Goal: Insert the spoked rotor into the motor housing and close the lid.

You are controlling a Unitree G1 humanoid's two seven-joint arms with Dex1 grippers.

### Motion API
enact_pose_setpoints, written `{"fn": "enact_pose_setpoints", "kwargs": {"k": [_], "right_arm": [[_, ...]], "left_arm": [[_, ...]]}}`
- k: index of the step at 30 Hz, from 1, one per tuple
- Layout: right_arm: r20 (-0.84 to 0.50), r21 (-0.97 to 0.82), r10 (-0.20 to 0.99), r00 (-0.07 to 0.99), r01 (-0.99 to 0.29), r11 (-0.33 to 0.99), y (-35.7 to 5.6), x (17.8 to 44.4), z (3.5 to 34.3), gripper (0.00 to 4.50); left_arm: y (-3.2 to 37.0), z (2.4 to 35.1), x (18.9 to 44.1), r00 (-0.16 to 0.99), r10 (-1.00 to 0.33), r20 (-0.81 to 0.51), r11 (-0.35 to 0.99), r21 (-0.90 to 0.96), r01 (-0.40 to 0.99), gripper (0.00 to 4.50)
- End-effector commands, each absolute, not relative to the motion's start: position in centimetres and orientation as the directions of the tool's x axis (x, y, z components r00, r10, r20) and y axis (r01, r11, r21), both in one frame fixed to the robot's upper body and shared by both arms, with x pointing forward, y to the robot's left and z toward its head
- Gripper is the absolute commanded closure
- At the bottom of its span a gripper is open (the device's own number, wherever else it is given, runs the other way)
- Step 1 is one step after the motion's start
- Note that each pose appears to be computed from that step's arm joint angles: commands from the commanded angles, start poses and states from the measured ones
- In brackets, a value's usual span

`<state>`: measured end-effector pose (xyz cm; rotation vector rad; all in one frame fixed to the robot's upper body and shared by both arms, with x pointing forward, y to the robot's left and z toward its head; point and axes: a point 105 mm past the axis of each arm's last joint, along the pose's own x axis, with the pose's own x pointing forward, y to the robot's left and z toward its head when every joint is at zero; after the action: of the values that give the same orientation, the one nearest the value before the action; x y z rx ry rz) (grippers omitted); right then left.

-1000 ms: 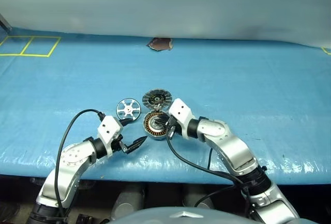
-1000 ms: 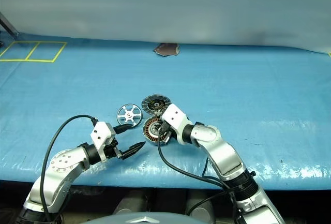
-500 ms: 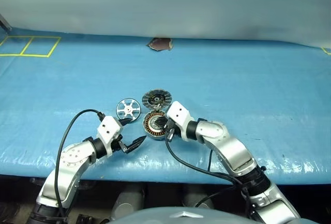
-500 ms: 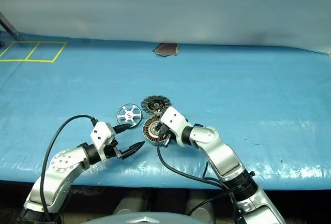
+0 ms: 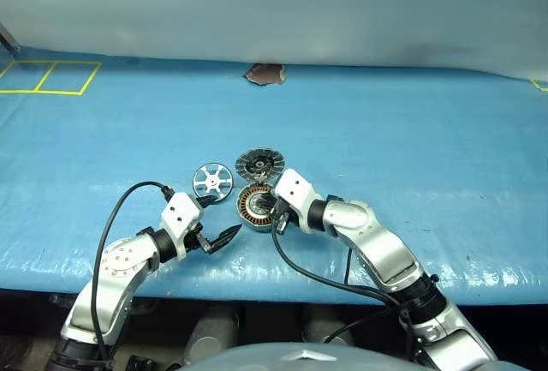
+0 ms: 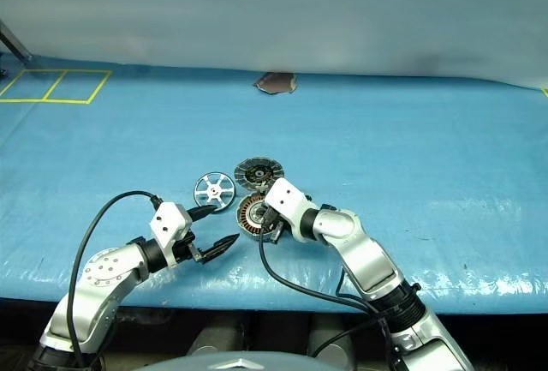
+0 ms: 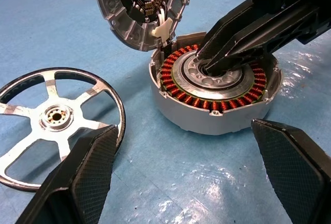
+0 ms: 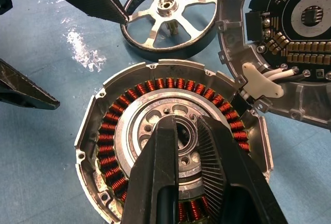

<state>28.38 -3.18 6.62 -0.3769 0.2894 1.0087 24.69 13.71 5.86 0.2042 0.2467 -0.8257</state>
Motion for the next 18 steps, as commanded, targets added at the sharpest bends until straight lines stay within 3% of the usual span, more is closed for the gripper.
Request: {"fn": "enact_pose_setpoints", "kwargs": {"k": [1, 9, 18], "right_arm": [[-0.391, -0.185, 0.767, 0.508, -0.860, 0.476, -3.0, 28.4, 7.1, 3.81], [-0.294, -0.177, 0.804, 0.518, -0.856, 0.486, -2.7, 28.3, 9.9, 3.81], [-0.293, -0.166, 0.810, 0.509, -0.861, 0.481, -4.1, 27.5, 9.8, 3.81]], "left_arm": [[13.7, 6.2, 24.7, 0.655, -0.702, -0.280, 0.660, 0.089, 0.746, 0.00], [14.0, 7.0, 25.4, 0.699, -0.676, -0.234, 0.709, 0.054, 0.703, 0.00], [14.8, 8.2, 26.7, 0.745, -0.635, -0.205, 0.753, 0.047, 0.656, 0.00]]}}
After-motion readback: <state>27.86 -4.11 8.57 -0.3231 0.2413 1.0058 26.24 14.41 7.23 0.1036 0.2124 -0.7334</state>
